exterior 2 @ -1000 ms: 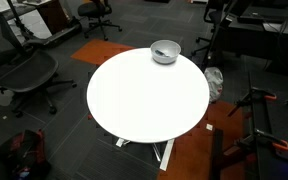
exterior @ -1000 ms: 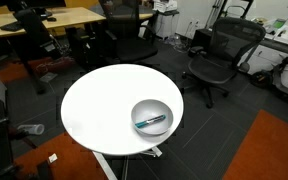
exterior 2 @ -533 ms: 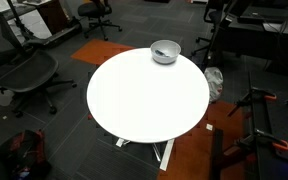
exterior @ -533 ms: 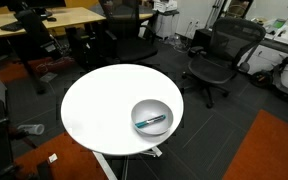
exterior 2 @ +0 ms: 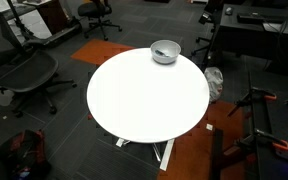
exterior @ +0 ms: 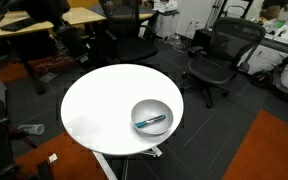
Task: Remove the marker from the bowl and put it on the table
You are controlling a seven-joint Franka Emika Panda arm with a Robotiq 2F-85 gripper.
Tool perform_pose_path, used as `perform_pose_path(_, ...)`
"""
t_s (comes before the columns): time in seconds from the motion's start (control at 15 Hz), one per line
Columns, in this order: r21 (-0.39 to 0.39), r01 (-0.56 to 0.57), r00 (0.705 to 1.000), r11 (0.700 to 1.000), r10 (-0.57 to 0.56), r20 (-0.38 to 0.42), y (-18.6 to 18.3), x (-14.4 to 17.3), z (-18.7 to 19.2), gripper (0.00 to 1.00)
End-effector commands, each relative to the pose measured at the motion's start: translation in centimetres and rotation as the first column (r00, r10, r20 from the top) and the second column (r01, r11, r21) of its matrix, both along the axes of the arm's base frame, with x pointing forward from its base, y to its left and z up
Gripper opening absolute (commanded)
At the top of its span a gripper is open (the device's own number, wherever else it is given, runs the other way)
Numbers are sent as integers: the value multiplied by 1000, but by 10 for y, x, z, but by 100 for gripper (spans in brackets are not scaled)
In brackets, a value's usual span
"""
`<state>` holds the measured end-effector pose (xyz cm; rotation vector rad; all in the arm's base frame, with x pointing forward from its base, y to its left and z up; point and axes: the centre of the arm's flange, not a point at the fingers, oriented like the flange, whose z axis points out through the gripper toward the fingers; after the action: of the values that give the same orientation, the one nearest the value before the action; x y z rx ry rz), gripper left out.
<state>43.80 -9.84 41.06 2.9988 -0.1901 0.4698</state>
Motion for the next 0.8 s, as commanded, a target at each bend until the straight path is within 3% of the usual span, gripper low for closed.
perform_pose_path(0.0,5,50,999,999,-50,8,-41,53,-20,100)
perform_pose_path(0.4,37,90,996,995,-90,-2,-84,118,-72,100)
perform_pose_path(0.73,52,109,991,993,-104,-84,-99,148,-122,100)
